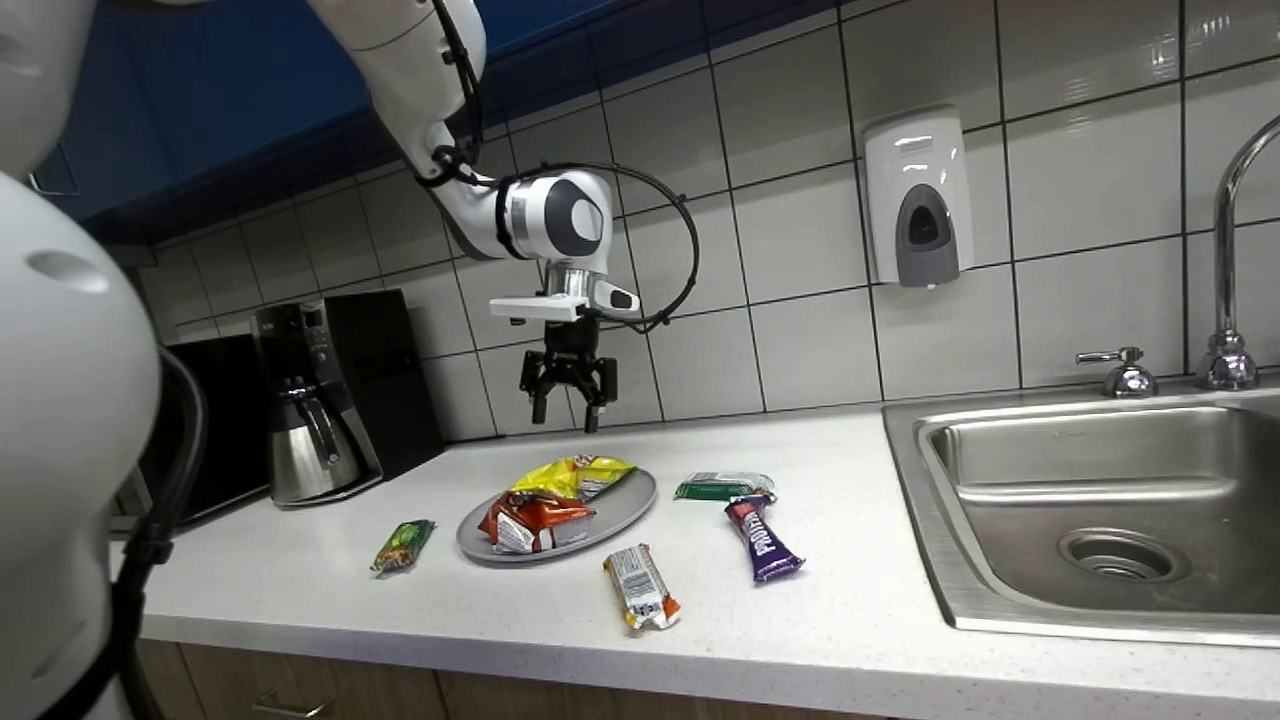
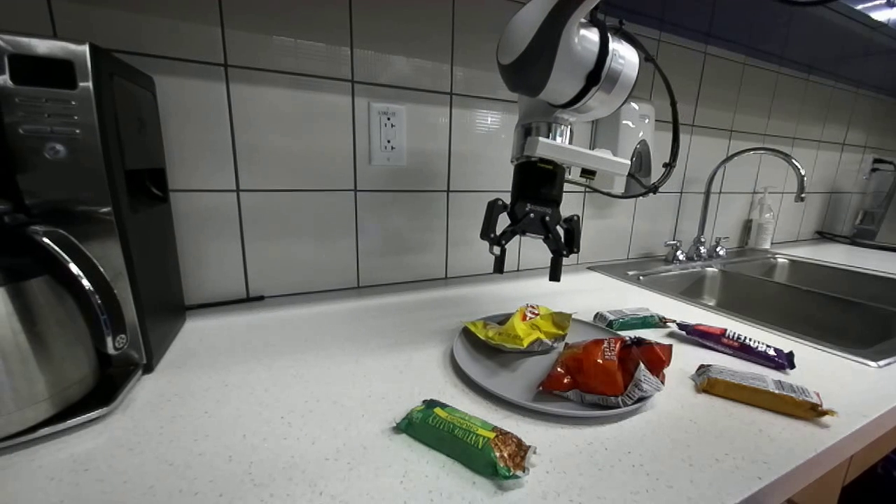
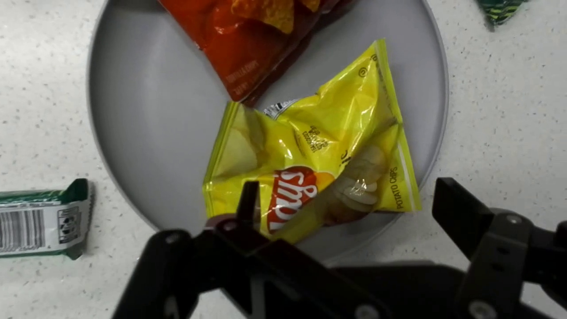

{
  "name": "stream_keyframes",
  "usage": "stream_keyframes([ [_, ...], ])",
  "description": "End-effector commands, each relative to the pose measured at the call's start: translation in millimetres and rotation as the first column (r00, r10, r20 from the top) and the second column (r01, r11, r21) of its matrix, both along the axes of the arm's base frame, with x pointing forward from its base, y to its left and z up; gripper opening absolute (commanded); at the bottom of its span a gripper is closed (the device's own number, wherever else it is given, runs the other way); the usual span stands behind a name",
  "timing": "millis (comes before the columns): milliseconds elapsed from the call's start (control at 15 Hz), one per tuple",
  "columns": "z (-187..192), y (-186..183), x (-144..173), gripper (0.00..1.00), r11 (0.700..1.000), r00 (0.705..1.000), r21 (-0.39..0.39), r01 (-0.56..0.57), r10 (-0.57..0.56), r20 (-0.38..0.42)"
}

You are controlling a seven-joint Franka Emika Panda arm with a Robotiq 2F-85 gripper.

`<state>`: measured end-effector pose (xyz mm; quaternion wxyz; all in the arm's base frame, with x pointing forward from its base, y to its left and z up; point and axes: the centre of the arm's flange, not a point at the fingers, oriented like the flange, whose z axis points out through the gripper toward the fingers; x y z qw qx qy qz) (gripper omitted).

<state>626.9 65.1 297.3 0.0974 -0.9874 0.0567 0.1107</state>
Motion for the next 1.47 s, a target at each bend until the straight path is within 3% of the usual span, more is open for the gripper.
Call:
stream_keyframes([
  [0,-1.0,1.9,-0.4,1.00,1.000,1.000,0.000,-0.003,0.003,-0.001],
  [1133,-4.4,-4.0,-0.1,1.00,1.000,1.000,-0.001,0.005,-0.005,-0.006],
  [1400,-5.1,4.8,0.4,1.00,0.998,0.998,-0.029,0.060,-0.060,-0.023],
])
